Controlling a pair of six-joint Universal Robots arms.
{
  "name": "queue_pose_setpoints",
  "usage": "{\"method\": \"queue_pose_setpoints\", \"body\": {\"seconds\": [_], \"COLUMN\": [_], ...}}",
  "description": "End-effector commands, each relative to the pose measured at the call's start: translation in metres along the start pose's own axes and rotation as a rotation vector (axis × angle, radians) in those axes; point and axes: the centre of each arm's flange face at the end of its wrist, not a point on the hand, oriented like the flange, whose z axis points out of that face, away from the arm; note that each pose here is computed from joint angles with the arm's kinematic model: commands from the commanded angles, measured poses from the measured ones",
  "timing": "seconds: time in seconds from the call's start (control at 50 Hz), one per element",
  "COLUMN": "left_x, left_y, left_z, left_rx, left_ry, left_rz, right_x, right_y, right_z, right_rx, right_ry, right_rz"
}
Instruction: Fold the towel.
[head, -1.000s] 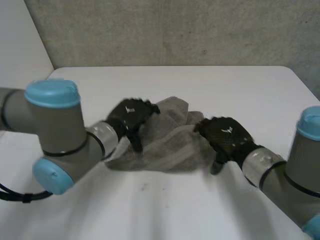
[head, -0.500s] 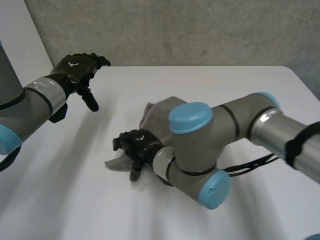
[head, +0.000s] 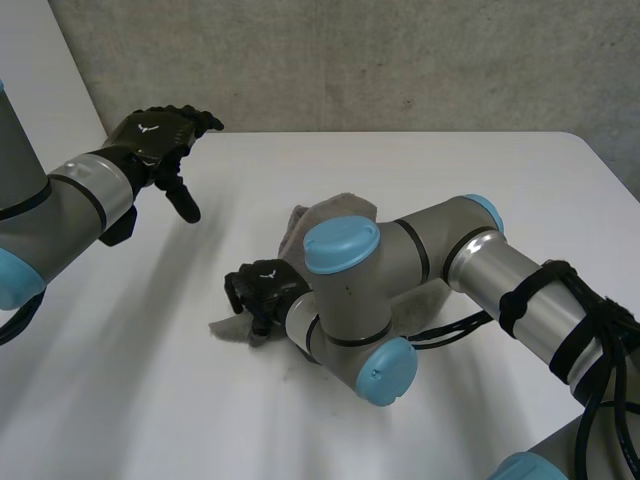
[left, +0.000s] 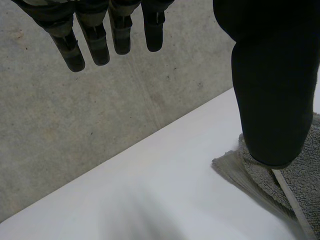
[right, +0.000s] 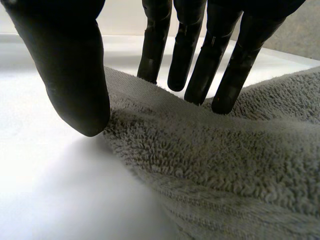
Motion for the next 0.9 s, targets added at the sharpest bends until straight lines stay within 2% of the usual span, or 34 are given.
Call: {"method": "queue_pose_setpoints", "body": {"seconds": [0.02,0.22,0.28,0.32,0.38,0.42,0.44,0.48,0.54,0.58,0.7,0.74,0.84,0.9], "left_x": [0.000,0.001,0.001,0.001,0.001,0.001,0.001,0.001,0.003,0.005,0.021,0.031,0.079,0.089], "left_y": [0.001,0.002,0.002,0.002,0.002,0.002,0.002,0.003,0.004,0.005,0.018,0.021,0.044,0.050], "left_z": [0.000,0.000,0.000,0.000,0.000,0.000,-0.001,-0.001,-0.001,-0.001,-0.004,-0.006,-0.003,-0.002], "left_rx": [-0.004,-0.005,-0.005,-0.005,-0.008,-0.006,-0.008,-0.008,-0.013,-0.014,-0.050,-0.056,-0.058,-0.051], "left_ry": [0.001,0.002,0.002,0.002,0.003,0.004,0.004,0.004,0.010,0.015,0.059,0.088,0.215,0.239], "left_rz": [-0.001,-0.001,-0.001,-0.001,0.000,0.002,0.003,0.003,0.002,0.002,-0.003,0.000,0.013,0.015], "right_x": [0.000,-0.001,-0.001,0.003,0.006,0.030,0.030,0.059,0.069,0.086,0.117,0.124,0.134,0.132], "right_y": [0.000,-0.010,-0.027,-0.049,-0.059,-0.080,-0.080,-0.090,-0.092,-0.088,-0.075,-0.072,-0.064,-0.069], "right_z": [0.001,-0.005,-0.016,-0.036,-0.050,-0.083,-0.084,-0.121,-0.140,-0.170,-0.207,-0.227,-0.247,-0.261], "right_rx": [0.003,0.008,0.011,0.008,-0.009,-0.021,-0.021,-0.036,-0.043,-0.056,-0.055,-0.018,0.018,0.066], "right_ry": [0.002,0.002,0.004,0.019,0.028,0.079,0.079,0.158,0.192,0.251,0.364,0.392,0.396,0.396], "right_rz": [-0.003,-0.012,-0.015,-0.016,-0.015,-0.045,-0.045,-0.120,-0.164,-0.226,-0.224,-0.208,-0.160,-0.142]}}
